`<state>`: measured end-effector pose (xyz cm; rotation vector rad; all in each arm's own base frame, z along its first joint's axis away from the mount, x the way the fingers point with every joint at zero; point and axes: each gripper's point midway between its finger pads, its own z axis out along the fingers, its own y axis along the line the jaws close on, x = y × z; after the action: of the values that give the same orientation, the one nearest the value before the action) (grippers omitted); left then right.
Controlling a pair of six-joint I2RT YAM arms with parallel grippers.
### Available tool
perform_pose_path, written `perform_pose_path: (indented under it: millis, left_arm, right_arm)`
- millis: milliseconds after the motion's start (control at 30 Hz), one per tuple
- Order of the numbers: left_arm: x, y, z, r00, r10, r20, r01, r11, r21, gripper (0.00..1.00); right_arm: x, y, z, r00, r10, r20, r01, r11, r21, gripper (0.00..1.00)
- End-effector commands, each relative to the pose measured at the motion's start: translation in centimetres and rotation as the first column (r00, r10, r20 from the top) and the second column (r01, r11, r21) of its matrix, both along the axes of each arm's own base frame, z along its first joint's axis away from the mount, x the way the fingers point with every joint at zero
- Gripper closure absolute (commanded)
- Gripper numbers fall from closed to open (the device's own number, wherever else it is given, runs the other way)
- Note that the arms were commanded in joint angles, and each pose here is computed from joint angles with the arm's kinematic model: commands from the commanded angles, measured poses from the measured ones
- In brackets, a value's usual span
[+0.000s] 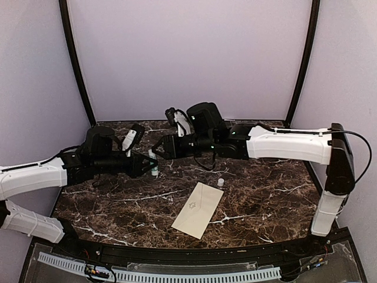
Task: Place the letter into the envelope and seal it
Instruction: Screw the solid glue.
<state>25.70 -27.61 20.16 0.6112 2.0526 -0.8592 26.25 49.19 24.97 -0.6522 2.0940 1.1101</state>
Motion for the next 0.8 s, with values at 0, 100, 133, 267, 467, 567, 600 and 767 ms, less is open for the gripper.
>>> perform_pose_path:
  millis: [0,100,133,267,467,567,600,767]
  left_arm:
    - [-0.4,-0.8,0.5,0.997,-0.063,0.038,0.064,0.998,-0.028,1.00]
    - [-0.3,-1.1,0.2,0.997,-0.070,0.027,0.071,0.997,-0.020,1.00]
    - [-0.2,-1.2,0.3,0.997,-0.073,0.028,0.074,0.997,-0.022,1.00]
    - [-0.4,-1.8,0.8,0.994,-0.102,0.039,0.104,0.993,-0.050,1.00]
    - [-0.3,-2.1,0.7,0.993,-0.114,0.036,0.115,0.992,-0.048,1.00]
    - [-0.3,-2.3,0.6,0.992,-0.120,0.027,0.122,0.991,-0.048,1.00]
    - [-0.3,-2.3,0.5,0.992,-0.123,0.023,0.124,0.991,-0.048,1.00]
    - [-0.3,-2.5,0.5,0.991,-0.128,0.022,0.129,0.990,-0.052,1.00]
  right_arm:
    - [0.0,1.2,1.3,1.000,0.023,0.013,-0.023,1.000,0.018,0.46]
    - [-0.5,1.8,1.1,0.998,0.055,0.017,-0.055,0.998,0.016,0.43]
    - [-0.4,1.9,0.8,0.999,0.049,0.016,-0.049,0.999,0.008,0.43]
    - [0.2,1.9,0.2,1.000,0.024,0.016,-0.024,1.000,-0.019,0.50]
    - [0.4,2.2,-0.3,0.999,0.028,0.025,-0.026,0.999,-0.045,0.56]
    - [0.3,2.4,-0.6,0.999,0.035,0.031,-0.033,0.998,-0.059,0.58]
    - [0.2,2.4,-0.6,0.999,0.035,0.032,-0.033,0.997,-0.063,0.58]
    - [0.3,2.7,-1.1,0.999,0.039,0.038,-0.035,0.995,-0.095,0.62]
